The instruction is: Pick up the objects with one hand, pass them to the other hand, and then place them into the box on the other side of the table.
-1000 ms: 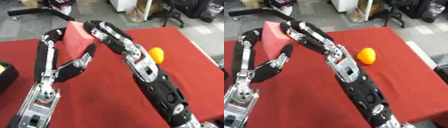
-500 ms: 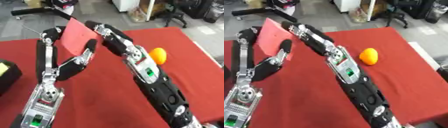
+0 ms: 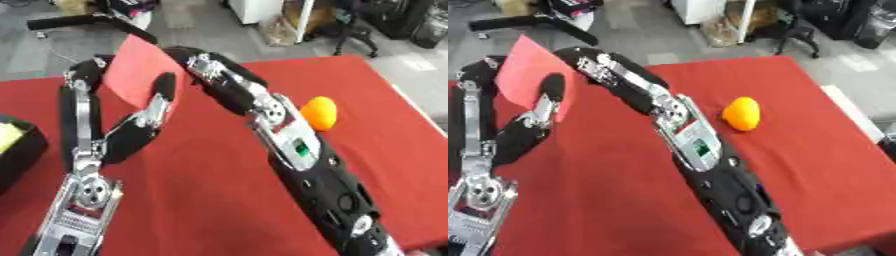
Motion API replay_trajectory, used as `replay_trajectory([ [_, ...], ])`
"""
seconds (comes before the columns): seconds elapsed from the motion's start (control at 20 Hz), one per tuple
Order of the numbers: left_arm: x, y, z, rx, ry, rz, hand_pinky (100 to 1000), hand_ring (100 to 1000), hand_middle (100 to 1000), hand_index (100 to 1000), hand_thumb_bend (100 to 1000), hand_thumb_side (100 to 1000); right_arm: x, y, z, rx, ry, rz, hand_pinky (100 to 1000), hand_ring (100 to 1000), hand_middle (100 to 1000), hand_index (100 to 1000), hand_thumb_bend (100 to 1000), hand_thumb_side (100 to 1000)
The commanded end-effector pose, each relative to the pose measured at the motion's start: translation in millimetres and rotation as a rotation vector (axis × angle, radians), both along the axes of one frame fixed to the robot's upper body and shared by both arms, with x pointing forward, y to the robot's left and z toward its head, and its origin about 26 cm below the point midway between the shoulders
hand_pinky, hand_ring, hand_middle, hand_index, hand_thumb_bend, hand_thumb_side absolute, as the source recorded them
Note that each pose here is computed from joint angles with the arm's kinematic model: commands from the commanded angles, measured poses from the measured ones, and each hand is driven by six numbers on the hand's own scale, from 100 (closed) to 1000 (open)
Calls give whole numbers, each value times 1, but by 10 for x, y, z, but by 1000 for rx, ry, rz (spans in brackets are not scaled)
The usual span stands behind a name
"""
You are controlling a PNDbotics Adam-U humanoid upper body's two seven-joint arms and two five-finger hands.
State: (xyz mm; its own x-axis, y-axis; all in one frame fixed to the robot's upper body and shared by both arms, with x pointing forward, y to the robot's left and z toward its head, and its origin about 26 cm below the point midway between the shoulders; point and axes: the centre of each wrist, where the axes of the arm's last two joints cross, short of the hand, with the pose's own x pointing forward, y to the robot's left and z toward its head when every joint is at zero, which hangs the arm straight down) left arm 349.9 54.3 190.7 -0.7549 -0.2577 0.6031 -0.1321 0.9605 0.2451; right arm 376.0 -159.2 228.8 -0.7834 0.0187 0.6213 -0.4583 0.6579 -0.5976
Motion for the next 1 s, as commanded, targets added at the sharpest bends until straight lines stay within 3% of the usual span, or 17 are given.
replay_trajectory([
  [0.05, 80, 183, -5, 4, 4, 69, 615, 337, 295, 462, 100, 549, -69, -133, 274, 9, -106, -24, 770, 650, 772, 855, 100, 1000],
  [0.3, 139, 354, -187, 39, 50, 159, 613, 333, 292, 463, 100, 554, -130, -327, 527, 57, -220, -114, 774, 649, 767, 858, 100, 1000],
  [0.5, 184, 612, -284, 60, 77, 263, 617, 342, 301, 474, 100, 535, -174, -518, 609, 109, -275, -226, 766, 634, 750, 851, 100, 1000],
  [0.7, 215, 1010, -230, 137, 62, 396, 629, 362, 317, 493, 115, 481, -181, -679, 524, 118, -269, -315, 760, 619, 732, 840, 100, 1000],
  [1.0, 235, 1903, 32, 504, 48, 684, 669, 426, 385, 558, 365, 303, -143, -801, 189, 46, -197, -351, 754, 595, 690, 802, 100, 1000],
])
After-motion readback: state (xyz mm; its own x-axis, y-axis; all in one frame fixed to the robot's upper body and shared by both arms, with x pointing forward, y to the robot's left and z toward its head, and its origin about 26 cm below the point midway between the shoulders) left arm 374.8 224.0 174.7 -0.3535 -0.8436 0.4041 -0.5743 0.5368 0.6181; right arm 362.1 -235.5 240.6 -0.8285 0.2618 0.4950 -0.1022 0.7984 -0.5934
